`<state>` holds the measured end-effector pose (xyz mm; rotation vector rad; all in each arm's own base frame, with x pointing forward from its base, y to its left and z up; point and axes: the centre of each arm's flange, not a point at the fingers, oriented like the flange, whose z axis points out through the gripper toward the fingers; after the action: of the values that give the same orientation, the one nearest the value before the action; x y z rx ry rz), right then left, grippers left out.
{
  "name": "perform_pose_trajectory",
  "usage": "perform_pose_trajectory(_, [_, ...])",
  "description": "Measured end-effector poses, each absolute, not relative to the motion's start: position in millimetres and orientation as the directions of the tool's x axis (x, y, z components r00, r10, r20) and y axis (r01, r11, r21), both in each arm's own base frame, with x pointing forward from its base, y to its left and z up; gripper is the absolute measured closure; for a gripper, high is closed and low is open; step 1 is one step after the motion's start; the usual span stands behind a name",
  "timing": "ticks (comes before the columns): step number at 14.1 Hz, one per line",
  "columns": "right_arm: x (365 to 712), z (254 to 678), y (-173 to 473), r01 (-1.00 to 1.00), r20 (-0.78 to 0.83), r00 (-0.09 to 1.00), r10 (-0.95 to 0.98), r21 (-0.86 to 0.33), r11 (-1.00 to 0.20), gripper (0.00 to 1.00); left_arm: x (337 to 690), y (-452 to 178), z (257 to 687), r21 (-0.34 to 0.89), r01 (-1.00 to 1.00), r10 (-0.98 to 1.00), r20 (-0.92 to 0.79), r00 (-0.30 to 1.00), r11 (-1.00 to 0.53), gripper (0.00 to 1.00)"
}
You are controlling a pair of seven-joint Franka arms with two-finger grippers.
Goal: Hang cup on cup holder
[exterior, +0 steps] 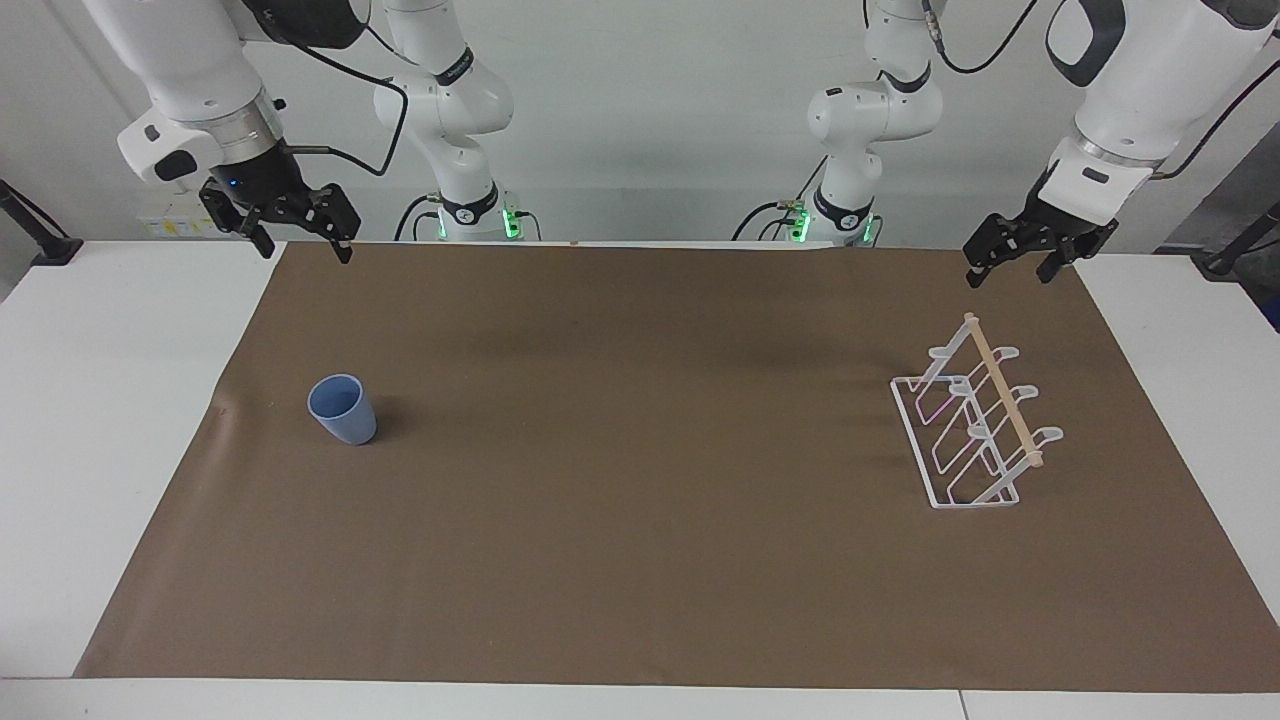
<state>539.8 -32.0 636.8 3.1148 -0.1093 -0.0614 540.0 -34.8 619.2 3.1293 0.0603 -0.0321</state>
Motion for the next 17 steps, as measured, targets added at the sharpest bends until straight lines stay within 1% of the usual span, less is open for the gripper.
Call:
perform_pose_trajectory(13, [540,637,-33,-0.071,-0.035,0.997,-0.072,0.025,-0.997,0.00,540,-35,619,0.011,0.039,0.038,-0.021,0.999,-0.999,0.00])
perform_pose_trajectory(17, [541,632,-54,-0.100,-0.009,0.995,-0.101,0.024,-0.995,0.00,540,-35,619,0.011,0.039,0.038,-0.023,0.999,-0.999,0.00])
